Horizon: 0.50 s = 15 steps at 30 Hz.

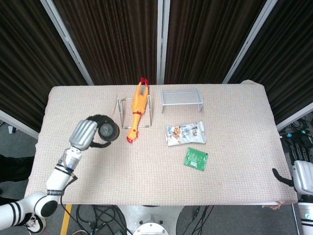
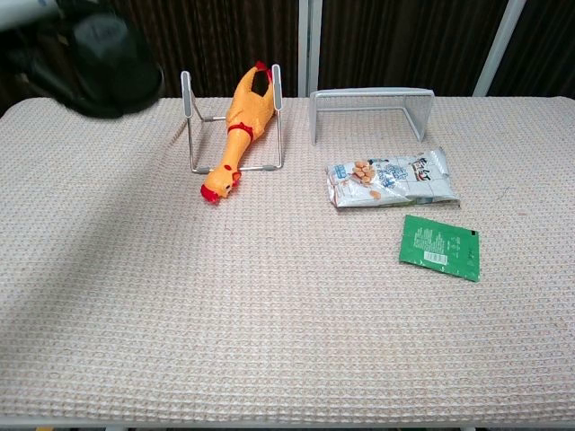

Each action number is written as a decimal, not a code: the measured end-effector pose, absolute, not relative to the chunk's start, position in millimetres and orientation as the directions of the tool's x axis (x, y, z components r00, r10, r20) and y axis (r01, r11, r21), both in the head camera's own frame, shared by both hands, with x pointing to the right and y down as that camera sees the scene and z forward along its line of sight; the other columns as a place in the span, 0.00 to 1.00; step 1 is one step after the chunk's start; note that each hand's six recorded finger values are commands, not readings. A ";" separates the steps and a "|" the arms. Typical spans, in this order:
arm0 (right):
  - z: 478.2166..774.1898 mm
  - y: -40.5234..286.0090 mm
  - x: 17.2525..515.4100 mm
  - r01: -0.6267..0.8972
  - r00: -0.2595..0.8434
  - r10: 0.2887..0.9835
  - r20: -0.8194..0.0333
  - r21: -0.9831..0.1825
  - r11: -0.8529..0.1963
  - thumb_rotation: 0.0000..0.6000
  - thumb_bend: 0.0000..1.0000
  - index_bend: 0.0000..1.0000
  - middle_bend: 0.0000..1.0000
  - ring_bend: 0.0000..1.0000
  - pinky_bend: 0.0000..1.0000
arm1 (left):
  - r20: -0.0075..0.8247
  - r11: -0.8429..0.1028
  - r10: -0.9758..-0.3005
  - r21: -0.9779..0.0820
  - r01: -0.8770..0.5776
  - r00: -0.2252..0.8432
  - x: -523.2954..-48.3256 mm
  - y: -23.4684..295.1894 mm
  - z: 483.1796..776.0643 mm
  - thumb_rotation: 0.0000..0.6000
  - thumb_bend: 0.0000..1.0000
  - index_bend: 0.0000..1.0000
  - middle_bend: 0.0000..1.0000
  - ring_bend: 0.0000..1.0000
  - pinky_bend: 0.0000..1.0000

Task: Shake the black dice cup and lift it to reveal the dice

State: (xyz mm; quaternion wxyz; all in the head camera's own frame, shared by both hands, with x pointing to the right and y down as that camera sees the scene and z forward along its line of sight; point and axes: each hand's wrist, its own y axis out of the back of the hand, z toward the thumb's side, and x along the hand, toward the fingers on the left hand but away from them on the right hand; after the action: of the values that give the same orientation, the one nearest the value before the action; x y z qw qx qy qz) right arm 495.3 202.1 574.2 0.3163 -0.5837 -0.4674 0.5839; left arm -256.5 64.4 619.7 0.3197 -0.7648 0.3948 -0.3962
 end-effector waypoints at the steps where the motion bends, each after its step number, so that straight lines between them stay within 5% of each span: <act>1: 574.6 202.2 494.5 0.175 -0.116 0.915 -0.387 -0.915 -0.365 1.00 0.16 0.00 0.00 0.00 0.00 | 0.322 -0.454 -0.871 -0.817 -0.355 0.373 -255.7 54.3 604.0 1.00 0.26 0.38 0.47 0.26 0.31; 6: 575.6 202.9 492.0 0.178 -0.109 0.914 -0.391 -0.912 -0.369 1.00 0.16 0.00 0.00 0.00 0.00 | 0.251 -0.363 -0.912 -0.862 -0.354 0.324 -260.7 23.2 552.9 1.00 0.26 0.39 0.49 0.29 0.33; 15: 573.5 202.4 495.3 0.177 -0.120 0.913 -0.389 -0.914 -0.366 1.00 0.16 0.00 0.00 0.00 0.00 | 0.625 -0.667 -0.742 -0.656 -0.353 0.243 -293.7 83.7 669.4 1.00 0.26 0.40 0.49 0.29 0.33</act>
State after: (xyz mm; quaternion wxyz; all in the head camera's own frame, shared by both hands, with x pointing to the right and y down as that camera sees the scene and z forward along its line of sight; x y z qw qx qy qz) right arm 495.3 202.4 573.5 0.3148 -0.5837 -0.4668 0.5850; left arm -293.7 83.7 669.4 0.1945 -0.7639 0.3584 -0.5001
